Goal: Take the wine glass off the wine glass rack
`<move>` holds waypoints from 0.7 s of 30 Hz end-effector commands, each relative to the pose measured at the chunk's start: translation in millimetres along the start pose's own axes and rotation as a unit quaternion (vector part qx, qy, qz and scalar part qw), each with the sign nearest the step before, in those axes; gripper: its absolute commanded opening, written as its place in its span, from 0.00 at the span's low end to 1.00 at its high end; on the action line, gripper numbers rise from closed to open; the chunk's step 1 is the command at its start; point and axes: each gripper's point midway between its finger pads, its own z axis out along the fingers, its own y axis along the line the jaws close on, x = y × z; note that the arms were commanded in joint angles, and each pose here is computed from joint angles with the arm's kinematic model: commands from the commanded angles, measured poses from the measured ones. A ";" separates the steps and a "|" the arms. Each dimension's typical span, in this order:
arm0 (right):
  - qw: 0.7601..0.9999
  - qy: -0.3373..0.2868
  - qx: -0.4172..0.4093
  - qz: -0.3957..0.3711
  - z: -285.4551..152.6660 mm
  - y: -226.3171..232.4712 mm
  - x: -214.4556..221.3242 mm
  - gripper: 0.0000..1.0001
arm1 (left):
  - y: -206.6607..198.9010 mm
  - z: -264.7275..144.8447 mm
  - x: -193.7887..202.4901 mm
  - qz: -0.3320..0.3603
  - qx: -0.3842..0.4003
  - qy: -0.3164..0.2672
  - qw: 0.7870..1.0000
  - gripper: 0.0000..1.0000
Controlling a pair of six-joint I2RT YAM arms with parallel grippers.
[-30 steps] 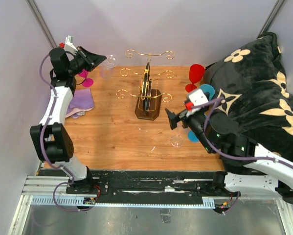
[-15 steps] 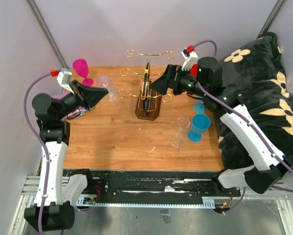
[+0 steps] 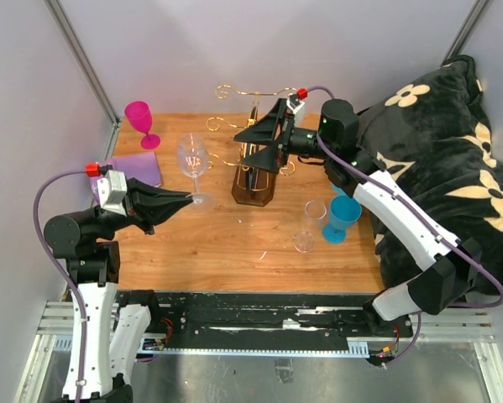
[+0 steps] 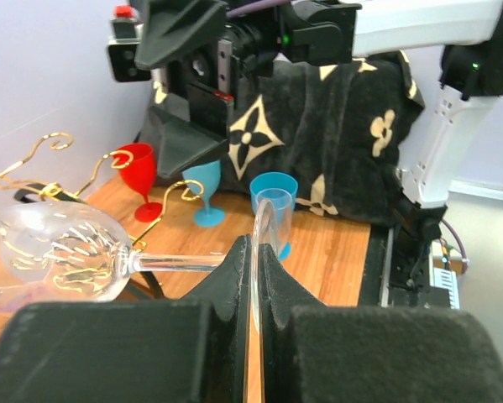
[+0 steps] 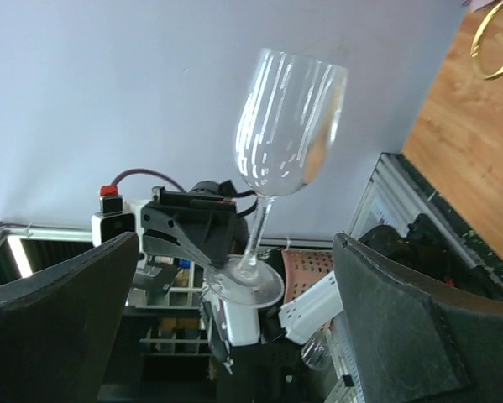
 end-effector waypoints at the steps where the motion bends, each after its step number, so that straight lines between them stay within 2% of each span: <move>1: 0.997 0.045 -0.045 0.034 15.5 29.0 23.9 0.99 | -25.2 0.2 -6.9 0.055 0.057 -0.008 0.997 0.01; 9: 0.994 0.083 -0.041 0.061 48.8 17.7 43.0 0.98 | -40.0 0.5 -13.6 0.083 0.083 -0.013 0.993 0.01; 17: 0.995 0.069 -0.042 0.060 58.2 14.7 35.2 1.00 | -57.2 -0.9 -17.0 0.069 0.112 -0.008 0.991 0.01; 21: 0.994 0.074 -0.048 0.063 63.0 16.2 37.5 0.97 | -58.0 -1.2 -15.6 0.067 0.113 -0.006 0.991 0.01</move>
